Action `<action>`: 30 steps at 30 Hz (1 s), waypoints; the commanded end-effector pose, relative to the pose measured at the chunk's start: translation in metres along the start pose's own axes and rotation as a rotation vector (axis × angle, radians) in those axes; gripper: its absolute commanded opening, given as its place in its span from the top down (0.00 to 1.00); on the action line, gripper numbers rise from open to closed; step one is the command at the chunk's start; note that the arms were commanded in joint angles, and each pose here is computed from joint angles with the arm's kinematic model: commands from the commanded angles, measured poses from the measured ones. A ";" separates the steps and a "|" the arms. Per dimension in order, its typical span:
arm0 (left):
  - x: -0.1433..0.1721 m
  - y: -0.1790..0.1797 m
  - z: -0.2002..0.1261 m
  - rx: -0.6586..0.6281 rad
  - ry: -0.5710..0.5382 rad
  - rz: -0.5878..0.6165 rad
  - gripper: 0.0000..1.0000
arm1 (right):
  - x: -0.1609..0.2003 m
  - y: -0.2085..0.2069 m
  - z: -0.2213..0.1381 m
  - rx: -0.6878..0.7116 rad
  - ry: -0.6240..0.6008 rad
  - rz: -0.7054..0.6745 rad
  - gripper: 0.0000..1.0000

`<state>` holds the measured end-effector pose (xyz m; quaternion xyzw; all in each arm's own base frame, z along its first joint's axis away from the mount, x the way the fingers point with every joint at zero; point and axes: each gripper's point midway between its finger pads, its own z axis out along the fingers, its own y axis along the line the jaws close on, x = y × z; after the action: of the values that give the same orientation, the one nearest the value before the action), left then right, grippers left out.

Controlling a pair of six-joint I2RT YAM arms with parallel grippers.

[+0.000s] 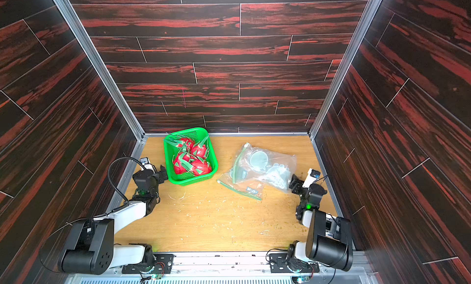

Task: Open the zip-top bag and take out the dragon fruit
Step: Reset both arms

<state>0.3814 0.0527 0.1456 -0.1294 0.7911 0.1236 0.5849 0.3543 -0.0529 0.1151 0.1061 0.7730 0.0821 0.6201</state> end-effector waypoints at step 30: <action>0.045 -0.004 0.024 0.024 0.062 -0.018 0.00 | 0.001 0.036 0.036 -0.019 -0.018 -0.181 0.02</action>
<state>0.3866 0.0518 0.0862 -0.1271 0.8152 0.1035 0.5555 0.3907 -0.0191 0.1115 0.0360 0.7745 0.0378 0.6304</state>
